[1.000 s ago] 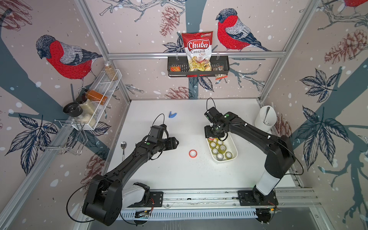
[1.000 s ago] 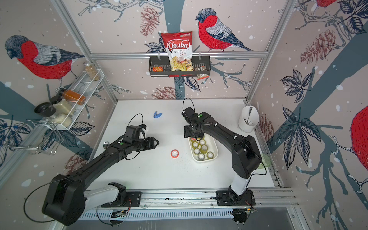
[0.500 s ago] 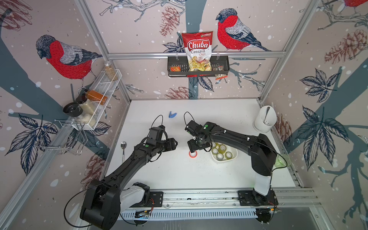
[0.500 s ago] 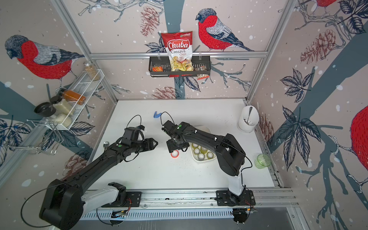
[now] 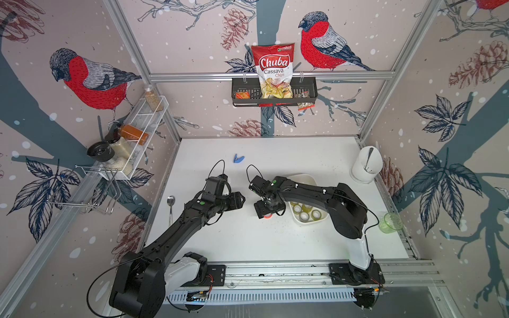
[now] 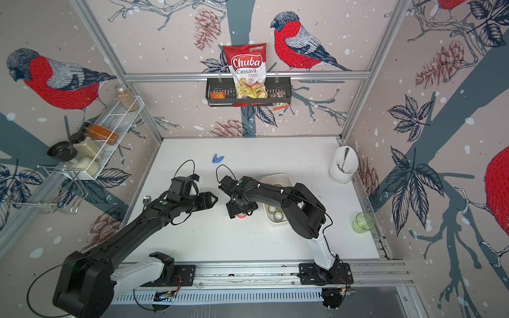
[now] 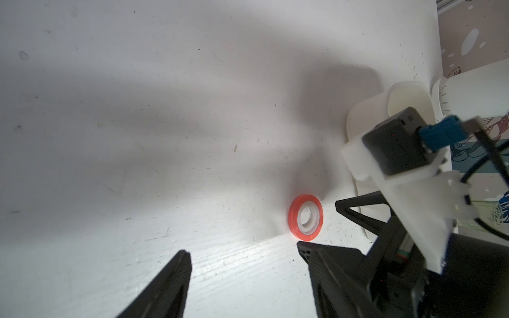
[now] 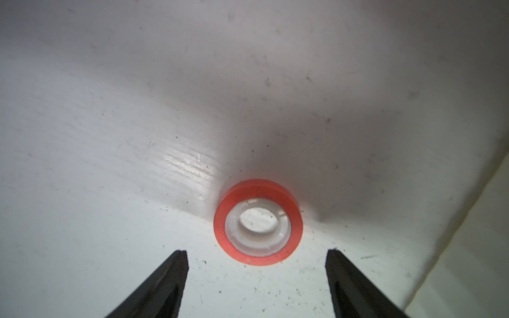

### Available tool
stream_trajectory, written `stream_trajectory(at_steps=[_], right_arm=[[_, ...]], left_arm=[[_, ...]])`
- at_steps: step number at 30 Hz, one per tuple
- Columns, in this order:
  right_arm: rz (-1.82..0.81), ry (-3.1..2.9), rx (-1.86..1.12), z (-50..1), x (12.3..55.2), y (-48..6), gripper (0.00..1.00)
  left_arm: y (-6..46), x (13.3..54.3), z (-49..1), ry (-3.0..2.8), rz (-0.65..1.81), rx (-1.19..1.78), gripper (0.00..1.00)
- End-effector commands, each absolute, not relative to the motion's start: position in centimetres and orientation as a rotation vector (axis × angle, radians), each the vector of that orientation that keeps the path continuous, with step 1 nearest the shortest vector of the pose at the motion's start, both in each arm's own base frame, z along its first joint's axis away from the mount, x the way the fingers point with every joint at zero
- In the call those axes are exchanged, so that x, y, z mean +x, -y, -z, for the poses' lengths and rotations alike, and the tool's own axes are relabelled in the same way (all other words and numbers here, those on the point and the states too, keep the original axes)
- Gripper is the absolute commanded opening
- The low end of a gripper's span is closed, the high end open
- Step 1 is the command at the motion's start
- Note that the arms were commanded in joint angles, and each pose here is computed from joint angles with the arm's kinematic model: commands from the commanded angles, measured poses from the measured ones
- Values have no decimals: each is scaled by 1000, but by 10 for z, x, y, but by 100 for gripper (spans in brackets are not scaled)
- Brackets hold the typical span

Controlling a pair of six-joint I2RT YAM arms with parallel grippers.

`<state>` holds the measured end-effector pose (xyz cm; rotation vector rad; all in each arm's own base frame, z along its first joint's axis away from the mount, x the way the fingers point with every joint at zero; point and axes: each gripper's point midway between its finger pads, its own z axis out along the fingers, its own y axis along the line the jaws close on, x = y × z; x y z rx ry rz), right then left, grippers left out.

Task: Put the transparent tape into the storage box
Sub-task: Place the tape in the storage box, then pick up the tape from the center of the board.

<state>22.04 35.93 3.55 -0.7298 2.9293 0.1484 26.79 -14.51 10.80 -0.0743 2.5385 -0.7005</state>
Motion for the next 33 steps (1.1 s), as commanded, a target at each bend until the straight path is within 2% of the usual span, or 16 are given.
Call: stream_trajectory(at_steps=[1, 11, 18, 24, 33], right_arm=[[-142, -2923, -685, -32, 226, -362, 82], [-105, -2922, -672, -20, 235, -365, 79], [-77, -2925, -663, -17, 239, -361, 61], [-69, -2918, -661, -24, 239, -359, 54], [-113, -2892, -630, -59, 241, -358, 53]], left_arm=[[144, 269, -108, -2534, 691, -73, 72], [143, 269, -109, -2530, 685, -76, 73], [142, 270, -109, -2527, 680, -78, 73], [142, 270, -109, -2526, 677, -80, 73], [141, 270, -108, -2530, 675, -83, 73]])
